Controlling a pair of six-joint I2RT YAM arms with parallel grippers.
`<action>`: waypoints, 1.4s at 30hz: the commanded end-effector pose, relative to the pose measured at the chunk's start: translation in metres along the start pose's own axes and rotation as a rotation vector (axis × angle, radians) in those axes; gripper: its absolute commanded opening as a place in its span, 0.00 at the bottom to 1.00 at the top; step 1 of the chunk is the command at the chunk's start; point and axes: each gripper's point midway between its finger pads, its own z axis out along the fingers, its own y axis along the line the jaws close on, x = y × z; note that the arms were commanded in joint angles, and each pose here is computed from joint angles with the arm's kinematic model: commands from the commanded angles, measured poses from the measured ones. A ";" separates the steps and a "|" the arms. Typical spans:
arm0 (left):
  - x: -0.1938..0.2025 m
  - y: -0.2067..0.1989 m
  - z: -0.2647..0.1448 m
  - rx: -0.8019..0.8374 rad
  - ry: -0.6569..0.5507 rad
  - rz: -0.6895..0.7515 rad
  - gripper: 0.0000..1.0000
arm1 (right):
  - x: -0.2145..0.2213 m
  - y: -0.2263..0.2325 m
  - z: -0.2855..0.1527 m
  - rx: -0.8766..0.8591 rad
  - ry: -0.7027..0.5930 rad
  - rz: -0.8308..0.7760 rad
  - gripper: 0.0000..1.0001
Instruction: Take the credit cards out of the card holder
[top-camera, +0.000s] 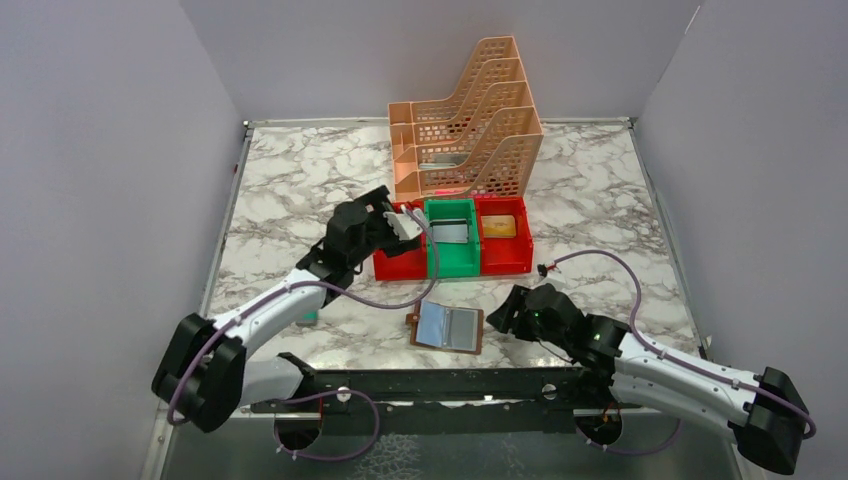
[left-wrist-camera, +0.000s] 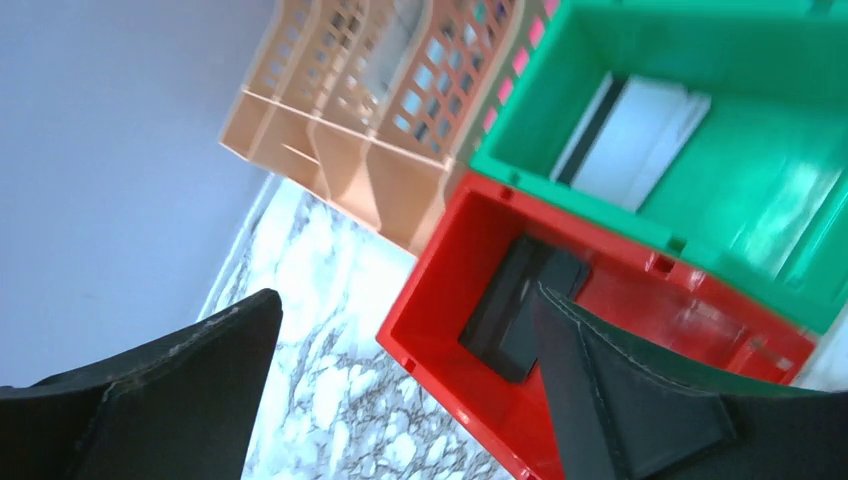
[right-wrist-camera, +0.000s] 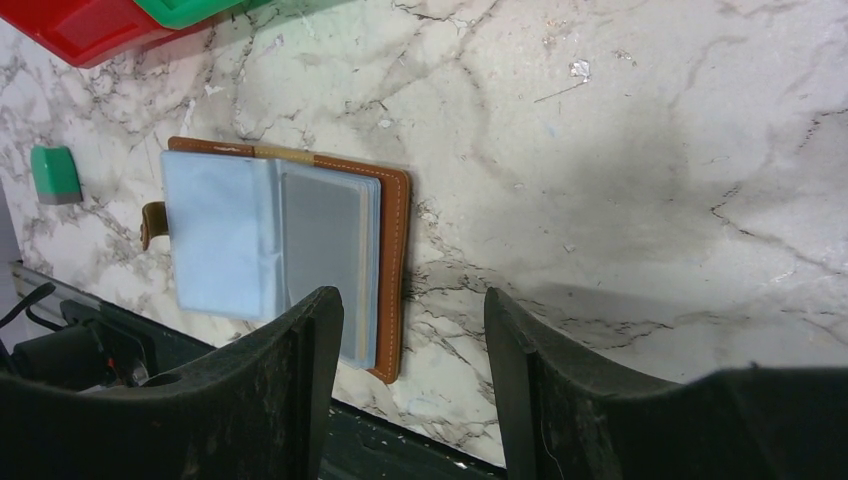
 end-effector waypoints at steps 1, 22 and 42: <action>-0.051 0.026 -0.034 -0.129 -0.217 -0.313 0.99 | -0.003 0.000 -0.001 0.013 -0.012 0.017 0.59; -0.079 -0.136 -0.095 0.454 -0.137 -1.114 0.92 | 0.024 0.046 0.006 -0.212 0.142 0.049 0.50; -0.002 -0.213 -0.080 0.312 0.335 -1.112 0.55 | 0.029 0.063 0.018 -0.225 0.204 -0.014 0.44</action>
